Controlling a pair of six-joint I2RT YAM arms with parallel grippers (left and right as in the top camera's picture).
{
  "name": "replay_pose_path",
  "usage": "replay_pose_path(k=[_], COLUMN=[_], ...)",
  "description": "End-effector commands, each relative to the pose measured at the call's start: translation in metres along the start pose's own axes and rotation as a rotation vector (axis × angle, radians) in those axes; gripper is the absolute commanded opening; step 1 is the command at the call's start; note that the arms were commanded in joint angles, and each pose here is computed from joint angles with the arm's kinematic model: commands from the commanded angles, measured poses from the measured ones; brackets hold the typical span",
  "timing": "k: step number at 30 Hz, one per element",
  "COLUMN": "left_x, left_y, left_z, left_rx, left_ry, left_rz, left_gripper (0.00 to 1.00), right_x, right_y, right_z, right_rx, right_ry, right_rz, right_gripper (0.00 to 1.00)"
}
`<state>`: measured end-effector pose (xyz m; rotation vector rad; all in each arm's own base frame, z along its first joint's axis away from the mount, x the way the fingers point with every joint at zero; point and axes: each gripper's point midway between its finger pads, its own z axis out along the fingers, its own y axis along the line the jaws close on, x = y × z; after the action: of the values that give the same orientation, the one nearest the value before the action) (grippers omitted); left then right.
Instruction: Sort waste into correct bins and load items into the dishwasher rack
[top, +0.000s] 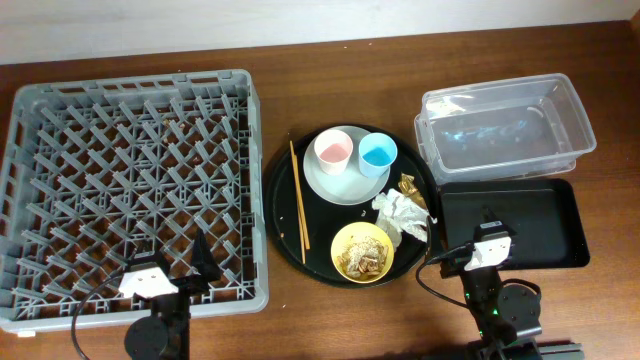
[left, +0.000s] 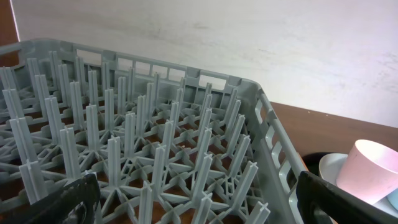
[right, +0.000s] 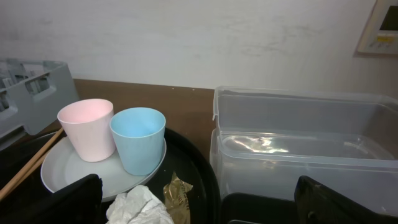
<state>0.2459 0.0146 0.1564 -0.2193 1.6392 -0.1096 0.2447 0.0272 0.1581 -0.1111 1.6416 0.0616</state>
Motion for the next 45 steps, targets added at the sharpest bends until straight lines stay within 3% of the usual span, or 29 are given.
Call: replay_pose_path(k=[1,33,34,36,37,42,43,45], left_x=[0.0,-0.001,-0.006,-0.029,-0.038,-0.163,-0.194,-0.206], left_y=[0.003,0.003,0.001,-0.044,-0.053,-0.092,-0.105,-0.121], left_z=[0.0,0.0,0.0,-0.009,-0.014,-0.082,-0.088,-0.071], left_rx=[-0.015,-0.015,-0.003,0.241,0.288,0.377,0.401,0.441], left_ry=[-0.005,-0.005,-0.029,-0.082,-0.088,-0.135,-0.054,0.147], left_rz=[0.012,0.012,0.006,-0.005,-0.003,0.011,0.002,-0.036], left_gripper=[0.99,0.99,0.99,0.99,0.99,0.99,0.99,0.99], right_x=[0.003,0.003,0.003,0.003,0.003,0.003,0.003,0.003], right_y=[-0.002,-0.002,-0.002,-0.002,-0.002,-0.002,-0.002,-0.002], right_z=[0.0,0.0,0.0,0.0,0.0,0.0,0.0,0.0], right_rx=[0.009,0.009,0.009,0.01,0.009,0.009,0.009,0.009], right_ry=[0.006,0.006,0.006,0.006,0.006,0.006,0.006,0.006], right_rz=[0.006,0.006,0.007,0.006,0.007,0.007,0.006,0.006], right_gripper=[0.99,0.99,0.99,0.99,0.99,0.99,0.99,0.99])
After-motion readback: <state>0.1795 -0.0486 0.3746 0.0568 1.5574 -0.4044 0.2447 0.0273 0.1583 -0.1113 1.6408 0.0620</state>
